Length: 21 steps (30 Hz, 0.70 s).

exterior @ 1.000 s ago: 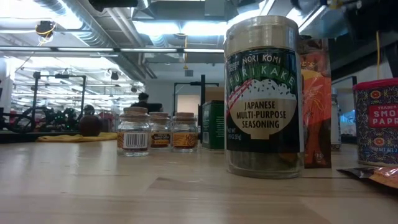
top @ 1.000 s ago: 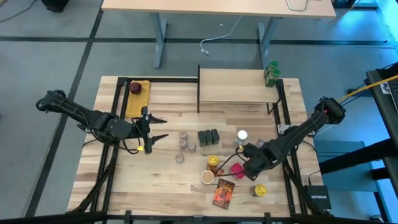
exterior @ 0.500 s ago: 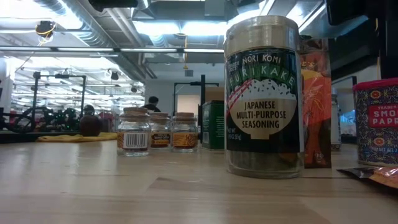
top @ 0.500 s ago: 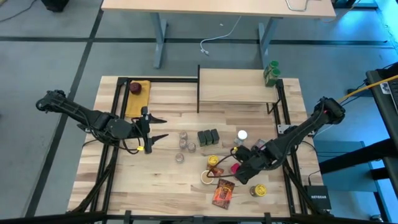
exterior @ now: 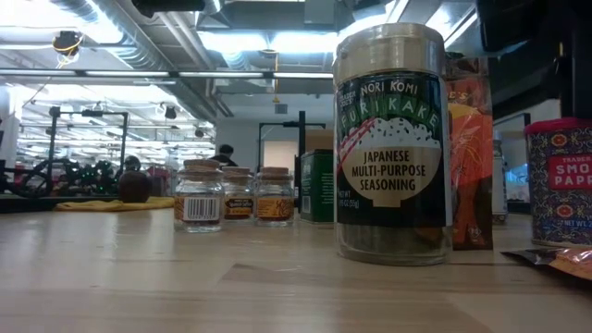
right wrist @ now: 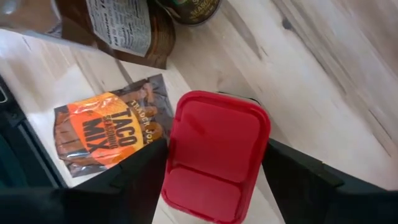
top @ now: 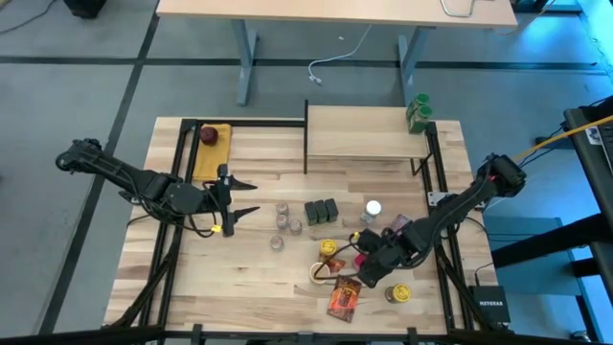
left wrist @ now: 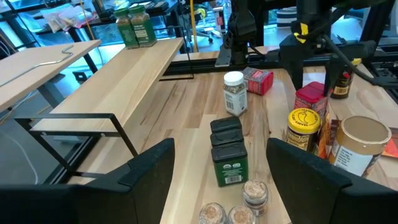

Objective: Shelf spices
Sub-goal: Put the bottom red seasoning can on the shelf

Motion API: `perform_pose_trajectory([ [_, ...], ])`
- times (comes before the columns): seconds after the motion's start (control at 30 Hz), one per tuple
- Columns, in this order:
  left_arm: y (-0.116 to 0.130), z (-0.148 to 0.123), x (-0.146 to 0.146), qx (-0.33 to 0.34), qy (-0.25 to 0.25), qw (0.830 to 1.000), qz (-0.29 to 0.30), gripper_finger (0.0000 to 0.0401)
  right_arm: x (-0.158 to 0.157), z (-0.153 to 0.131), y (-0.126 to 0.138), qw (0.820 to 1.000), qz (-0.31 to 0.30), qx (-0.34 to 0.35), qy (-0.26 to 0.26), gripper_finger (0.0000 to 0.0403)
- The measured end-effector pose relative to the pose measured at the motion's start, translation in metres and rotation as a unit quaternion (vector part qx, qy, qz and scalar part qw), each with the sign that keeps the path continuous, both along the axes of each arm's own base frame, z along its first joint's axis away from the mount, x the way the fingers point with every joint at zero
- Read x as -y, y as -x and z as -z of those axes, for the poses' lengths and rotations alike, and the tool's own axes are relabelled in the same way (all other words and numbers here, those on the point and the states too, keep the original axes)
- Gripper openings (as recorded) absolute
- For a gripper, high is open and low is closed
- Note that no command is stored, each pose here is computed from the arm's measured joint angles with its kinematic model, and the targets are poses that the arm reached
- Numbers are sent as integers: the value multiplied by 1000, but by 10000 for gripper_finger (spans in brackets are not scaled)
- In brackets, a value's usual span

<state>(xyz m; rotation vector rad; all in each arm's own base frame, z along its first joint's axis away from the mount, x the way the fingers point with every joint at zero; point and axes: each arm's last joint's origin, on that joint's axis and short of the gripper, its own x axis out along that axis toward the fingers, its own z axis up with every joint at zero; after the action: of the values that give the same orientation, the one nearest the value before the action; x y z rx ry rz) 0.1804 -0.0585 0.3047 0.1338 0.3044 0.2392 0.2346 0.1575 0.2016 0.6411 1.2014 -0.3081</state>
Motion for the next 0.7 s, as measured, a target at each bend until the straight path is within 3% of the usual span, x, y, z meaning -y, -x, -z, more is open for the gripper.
perform_pose_trajectory([
  [0.57,0,0,0,0,0,1000,0,249,-3,24,-8,996,-54,-13,69,264],
  [0.7,0,0,0,0,0,1000,0,249,-1,24,-9,995,-64,-13,73,237],
])
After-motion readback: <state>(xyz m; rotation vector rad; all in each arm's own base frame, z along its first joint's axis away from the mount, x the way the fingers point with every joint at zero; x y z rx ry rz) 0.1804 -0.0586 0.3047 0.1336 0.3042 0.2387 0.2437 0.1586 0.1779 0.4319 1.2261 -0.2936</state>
